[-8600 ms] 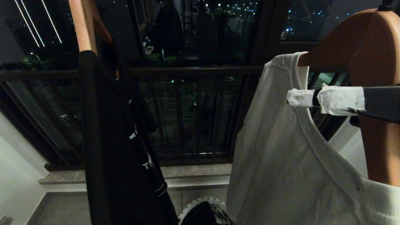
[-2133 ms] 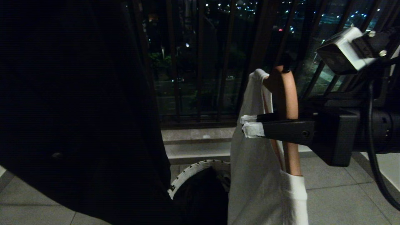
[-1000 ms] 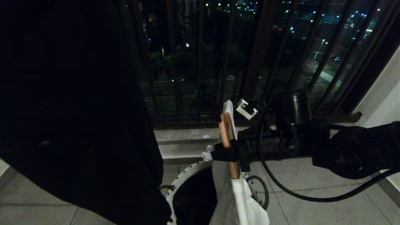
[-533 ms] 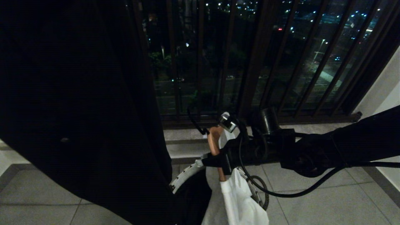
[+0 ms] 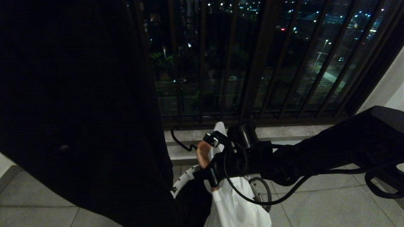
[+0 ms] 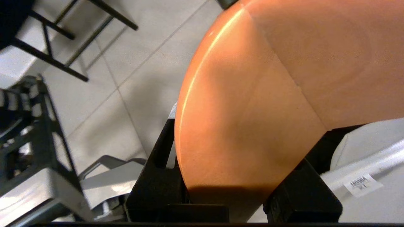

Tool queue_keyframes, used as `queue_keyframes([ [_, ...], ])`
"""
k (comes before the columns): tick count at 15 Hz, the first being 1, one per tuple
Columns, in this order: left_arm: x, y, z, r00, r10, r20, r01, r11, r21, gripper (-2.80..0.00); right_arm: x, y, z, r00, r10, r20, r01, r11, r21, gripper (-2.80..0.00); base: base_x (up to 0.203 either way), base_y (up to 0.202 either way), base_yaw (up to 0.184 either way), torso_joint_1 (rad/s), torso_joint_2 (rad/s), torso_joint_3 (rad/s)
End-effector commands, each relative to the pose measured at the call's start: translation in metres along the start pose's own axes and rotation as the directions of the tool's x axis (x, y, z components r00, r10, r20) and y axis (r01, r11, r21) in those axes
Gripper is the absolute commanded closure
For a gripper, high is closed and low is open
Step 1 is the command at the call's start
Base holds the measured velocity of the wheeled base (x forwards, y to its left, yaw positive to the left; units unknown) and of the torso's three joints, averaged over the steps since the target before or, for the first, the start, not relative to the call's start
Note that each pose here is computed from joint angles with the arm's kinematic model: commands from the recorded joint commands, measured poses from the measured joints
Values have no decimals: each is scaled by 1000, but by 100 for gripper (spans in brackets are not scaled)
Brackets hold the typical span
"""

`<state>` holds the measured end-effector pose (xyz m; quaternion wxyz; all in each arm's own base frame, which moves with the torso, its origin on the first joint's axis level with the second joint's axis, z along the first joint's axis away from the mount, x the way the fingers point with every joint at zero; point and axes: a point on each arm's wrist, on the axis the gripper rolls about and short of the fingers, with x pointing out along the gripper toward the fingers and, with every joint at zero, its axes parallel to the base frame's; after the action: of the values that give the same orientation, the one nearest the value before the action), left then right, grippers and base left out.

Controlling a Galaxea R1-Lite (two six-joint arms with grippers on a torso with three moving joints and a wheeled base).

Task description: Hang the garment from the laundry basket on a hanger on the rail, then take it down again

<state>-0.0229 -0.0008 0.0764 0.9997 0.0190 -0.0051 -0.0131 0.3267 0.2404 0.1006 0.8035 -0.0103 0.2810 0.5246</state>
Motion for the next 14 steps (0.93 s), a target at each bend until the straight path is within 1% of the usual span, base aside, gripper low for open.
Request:
queue_keyframes([
  [1, 0, 0, -1, 1000, 0, -2, 0, 1000, 0, 0, 13, -1, -6, 1000, 3, -20, -3, 1000, 2, 0, 0, 0, 0, 0, 0, 0],
  [7, 0, 0, -1, 1000, 0, -2, 0, 1000, 0, 0, 55, -9, -30, 993, -82, -90, 83, 997, 9, 0, 0, 0, 0, 0, 0, 0],
  [9, 0, 0, -1, 1000, 0, -2, 0, 1000, 0, 0, 62, -13, -34, 990, -102, -99, 104, 995, 10, 0, 0, 0, 0, 0, 0, 0],
  [11, 0, 0, -1, 1000, 0, -2, 0, 1000, 0, 0, 68, -17, -40, 982, -152, -114, 155, 988, 10, 0, 0, 0, 0, 0, 0, 0],
  [13, 0, 0, -1, 1000, 0, -2, 0, 1000, 0, 0, 73, -19, -43, 978, -170, -122, 172, 985, 9, 0, 0, 0, 0, 0, 0, 0],
  [14, 0, 0, -1, 1000, 0, -2, 0, 1000, 0, 0, 74, -20, -44, 973, -196, -124, 198, 980, 6, 0, 0, 0, 0, 0, 0, 0],
])
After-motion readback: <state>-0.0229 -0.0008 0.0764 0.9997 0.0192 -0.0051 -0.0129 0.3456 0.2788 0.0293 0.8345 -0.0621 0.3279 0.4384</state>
